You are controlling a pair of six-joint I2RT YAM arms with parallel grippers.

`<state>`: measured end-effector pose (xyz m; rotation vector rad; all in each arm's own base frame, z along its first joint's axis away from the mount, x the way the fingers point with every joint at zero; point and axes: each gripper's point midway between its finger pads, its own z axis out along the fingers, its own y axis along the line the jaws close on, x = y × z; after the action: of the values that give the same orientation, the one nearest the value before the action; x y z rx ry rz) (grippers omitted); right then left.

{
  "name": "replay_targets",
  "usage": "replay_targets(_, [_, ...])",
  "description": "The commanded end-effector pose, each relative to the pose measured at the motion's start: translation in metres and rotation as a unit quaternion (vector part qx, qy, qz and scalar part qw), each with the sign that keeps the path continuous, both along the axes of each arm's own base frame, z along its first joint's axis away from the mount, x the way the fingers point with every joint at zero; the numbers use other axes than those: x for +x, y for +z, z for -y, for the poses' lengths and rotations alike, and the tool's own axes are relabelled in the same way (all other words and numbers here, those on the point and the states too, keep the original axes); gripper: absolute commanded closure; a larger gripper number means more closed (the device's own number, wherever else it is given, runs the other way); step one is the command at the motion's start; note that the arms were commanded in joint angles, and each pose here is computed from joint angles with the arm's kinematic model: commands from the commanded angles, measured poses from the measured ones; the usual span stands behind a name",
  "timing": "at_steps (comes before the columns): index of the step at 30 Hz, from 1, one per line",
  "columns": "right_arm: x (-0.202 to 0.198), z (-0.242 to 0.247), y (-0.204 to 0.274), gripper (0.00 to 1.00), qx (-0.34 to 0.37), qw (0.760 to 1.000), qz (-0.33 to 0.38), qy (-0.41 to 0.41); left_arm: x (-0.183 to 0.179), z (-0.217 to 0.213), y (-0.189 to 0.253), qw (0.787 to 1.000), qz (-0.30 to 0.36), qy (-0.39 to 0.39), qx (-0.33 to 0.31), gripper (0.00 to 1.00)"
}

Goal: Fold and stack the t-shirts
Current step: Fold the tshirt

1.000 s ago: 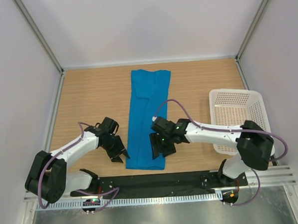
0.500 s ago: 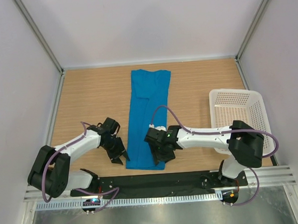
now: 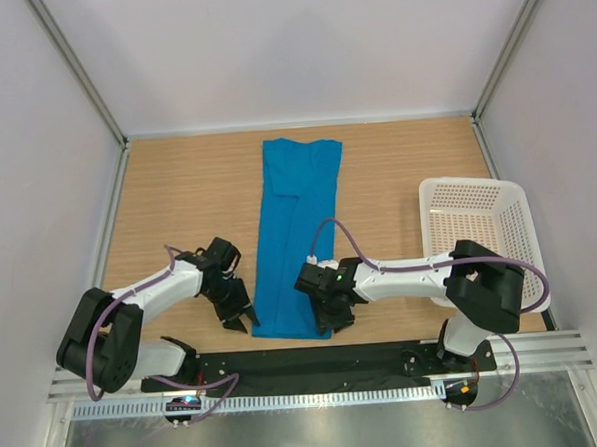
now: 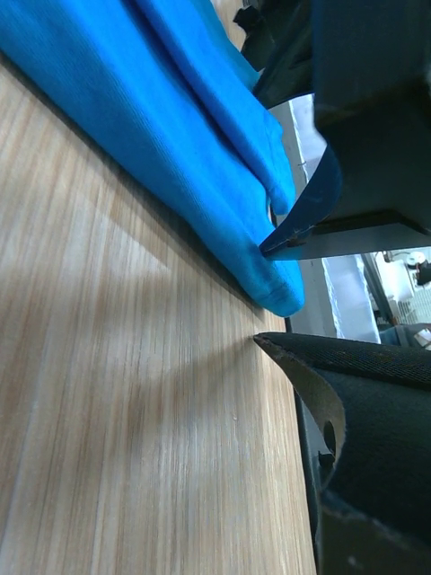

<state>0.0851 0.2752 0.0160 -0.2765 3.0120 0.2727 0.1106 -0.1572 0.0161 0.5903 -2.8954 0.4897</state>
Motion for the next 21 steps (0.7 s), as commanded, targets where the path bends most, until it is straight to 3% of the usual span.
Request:
replay_targets(1, [-0.002, -0.010, 0.002, 0.56, 0.030, 0.999, -0.004, -0.015, -0.003, 0.004, 0.002, 1.000, 0.001, -0.013, -0.018, 0.61])
replay_targets(4, [-0.002, -0.007, 0.001, 0.61, 0.030, 0.999, -0.002, -0.021, -0.002, 0.005, 0.000, 1.000, -0.001, -0.013, -0.019, 0.67])
replay_targets(8, [-0.002, -0.002, 0.007, 0.85, 0.027, 0.999, 0.001, -0.022, 0.000, 0.006, -0.002, 1.000, -0.002, -0.013, -0.018, 0.85])
replay_targets(10, [0.002, 0.005, 0.010, 0.90, 0.020, 0.999, 0.016, -0.028, 0.001, 0.005, -0.004, 1.000, -0.002, -0.012, -0.012, 0.90])
replay_targets(12, [0.001, 0.009, 0.011, 0.91, 0.019, 0.999, 0.019, -0.031, 0.001, 0.002, -0.006, 1.000, -0.002, -0.013, -0.005, 1.00])
replay_targets(21, [-0.016, 0.039, -0.002, 0.89, 0.099, 0.992, 0.032, -0.076, -0.002, -0.003, -0.011, 1.000, -0.005, -0.012, 0.012, 1.00])
